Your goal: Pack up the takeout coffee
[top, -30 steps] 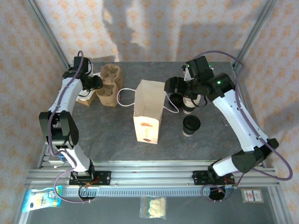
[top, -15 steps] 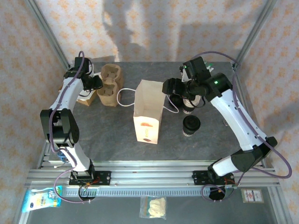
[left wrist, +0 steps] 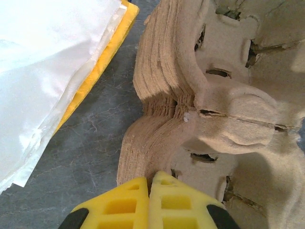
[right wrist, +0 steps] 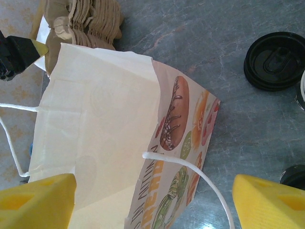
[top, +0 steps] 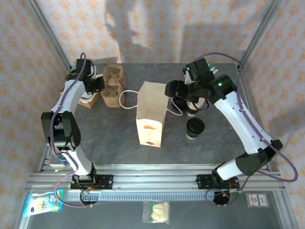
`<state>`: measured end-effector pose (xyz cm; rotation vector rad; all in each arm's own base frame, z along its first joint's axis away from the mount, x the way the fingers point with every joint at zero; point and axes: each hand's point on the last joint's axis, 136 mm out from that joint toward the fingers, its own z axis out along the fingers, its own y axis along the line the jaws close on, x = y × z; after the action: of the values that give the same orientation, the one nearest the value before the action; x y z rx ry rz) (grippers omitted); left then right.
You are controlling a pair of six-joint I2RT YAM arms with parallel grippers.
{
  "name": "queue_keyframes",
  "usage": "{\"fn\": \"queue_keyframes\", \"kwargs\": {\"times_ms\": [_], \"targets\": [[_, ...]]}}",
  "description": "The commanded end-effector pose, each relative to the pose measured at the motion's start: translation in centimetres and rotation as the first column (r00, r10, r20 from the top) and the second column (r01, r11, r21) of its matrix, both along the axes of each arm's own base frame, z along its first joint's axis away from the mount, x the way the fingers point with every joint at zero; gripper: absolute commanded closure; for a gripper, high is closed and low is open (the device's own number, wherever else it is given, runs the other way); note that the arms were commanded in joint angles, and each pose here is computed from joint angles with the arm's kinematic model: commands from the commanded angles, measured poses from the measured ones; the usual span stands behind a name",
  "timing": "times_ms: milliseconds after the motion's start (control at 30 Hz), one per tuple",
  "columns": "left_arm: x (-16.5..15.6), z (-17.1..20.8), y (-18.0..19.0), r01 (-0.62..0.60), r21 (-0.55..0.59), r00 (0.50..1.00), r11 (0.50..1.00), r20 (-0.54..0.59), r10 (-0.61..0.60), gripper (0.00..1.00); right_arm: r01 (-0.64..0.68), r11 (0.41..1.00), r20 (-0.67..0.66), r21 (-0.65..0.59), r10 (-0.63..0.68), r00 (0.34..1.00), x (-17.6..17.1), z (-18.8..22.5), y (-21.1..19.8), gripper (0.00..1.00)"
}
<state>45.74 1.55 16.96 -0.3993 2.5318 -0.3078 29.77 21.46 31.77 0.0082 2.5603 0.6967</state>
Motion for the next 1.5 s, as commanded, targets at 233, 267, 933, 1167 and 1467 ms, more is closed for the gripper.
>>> {"fn": "queue_keyframes", "kwargs": {"times_ms": [233,267,933,1167,1467], "targets": [[0.0,4.1,-1.1,-0.013,-0.102,0.991,0.995,0.134,0.027,1.0,0.017,1.0,0.015,0.0,-0.017,1.0,-0.1,0.9,0.4,0.15],[0.0,4.5,-1.3,-0.012,-0.114,0.989,0.993,0.144,0.029,1.0,0.016,1.0,0.017,0.0,-0.016,1.0,-0.1,1.0,0.5,0.15],[0.3,9.0,-2.5,0.002,-0.218,0.958,0.976,0.282,0.061,1.0,0.041,0.999,0.041,0.004,-0.041,0.998,-0.3,2.4,0.1,0.15],[-0.3,10.7,-2.8,0.011,-0.241,0.946,0.97,0.316,0.068,1.0,0.051,0.999,0.073,-0.004,-0.051,0.996,0.3,3.6,0.0,0.15],[-1.7,12.4,-3.3,0.0,-0.324,0.929,0.946,0.35,0.119,1.0,0.052,0.999,0.073,0.012,-0.052,0.996,0.2,3.6,0.1,0.15]]}}
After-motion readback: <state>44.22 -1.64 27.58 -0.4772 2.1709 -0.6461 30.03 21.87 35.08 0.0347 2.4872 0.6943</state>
